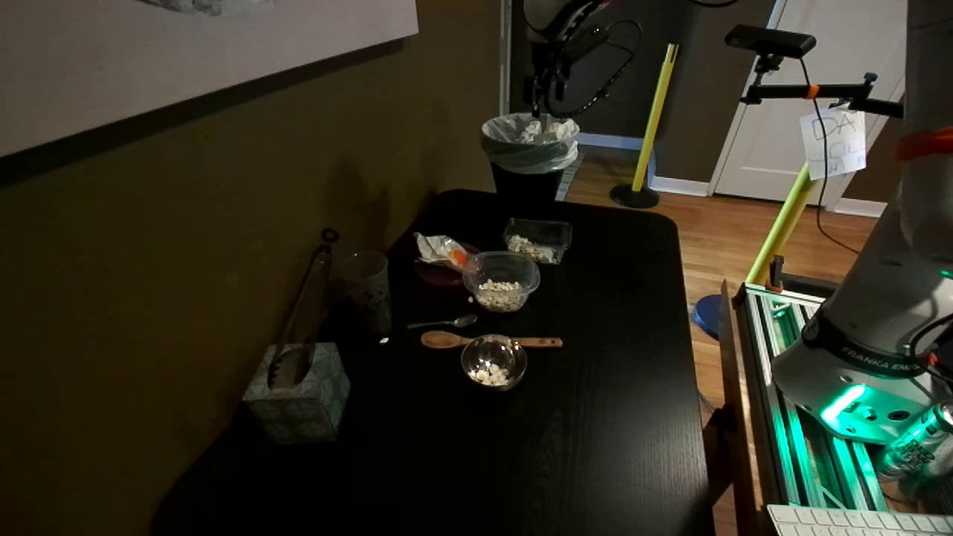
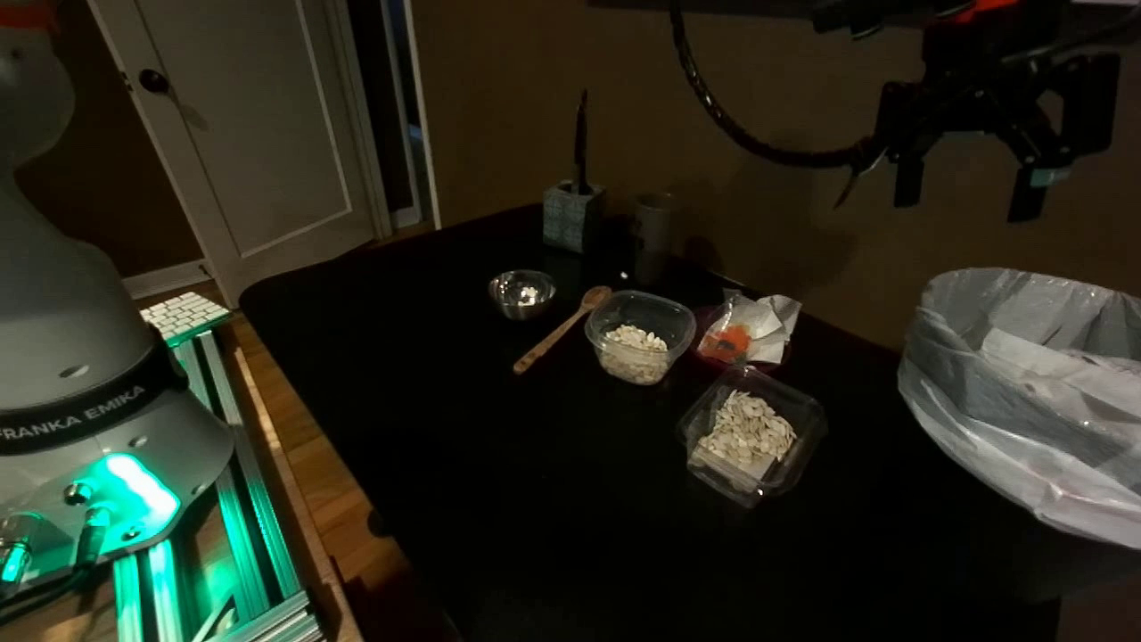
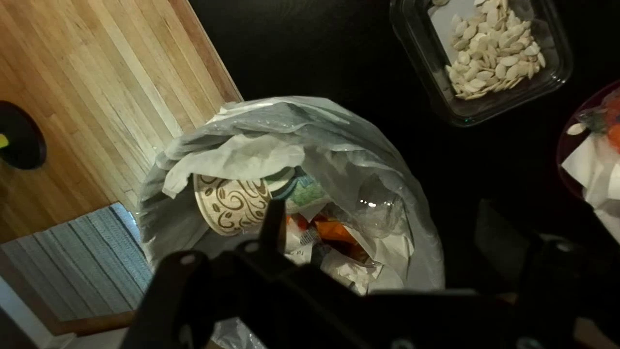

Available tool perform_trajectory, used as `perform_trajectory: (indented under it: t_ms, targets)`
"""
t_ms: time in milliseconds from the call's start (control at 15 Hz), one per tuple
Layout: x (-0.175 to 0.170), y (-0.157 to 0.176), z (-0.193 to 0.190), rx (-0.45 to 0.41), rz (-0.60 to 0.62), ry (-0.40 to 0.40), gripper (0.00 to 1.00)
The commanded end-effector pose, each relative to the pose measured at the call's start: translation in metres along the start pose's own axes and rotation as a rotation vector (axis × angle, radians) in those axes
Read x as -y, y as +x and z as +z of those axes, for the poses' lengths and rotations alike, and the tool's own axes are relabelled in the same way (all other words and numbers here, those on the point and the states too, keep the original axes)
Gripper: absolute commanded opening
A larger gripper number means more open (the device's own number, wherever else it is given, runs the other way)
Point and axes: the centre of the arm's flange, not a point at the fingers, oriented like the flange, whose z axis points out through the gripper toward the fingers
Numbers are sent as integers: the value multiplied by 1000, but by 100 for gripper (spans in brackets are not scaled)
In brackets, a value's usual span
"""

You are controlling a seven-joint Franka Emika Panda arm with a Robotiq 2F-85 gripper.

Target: Move the bin to the left

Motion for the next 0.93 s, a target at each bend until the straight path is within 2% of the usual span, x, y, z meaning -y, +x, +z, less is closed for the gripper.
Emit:
perform_trajectory:
  t_ms: [0,467,600,867]
  targets:
    - [0,2,3,1,1,-3,100]
    - [-2,6,-1,-9,2,-7,100]
    - [11,18,5,-93,-124,35,100]
    - [38,42,19,-126,-334,92,100]
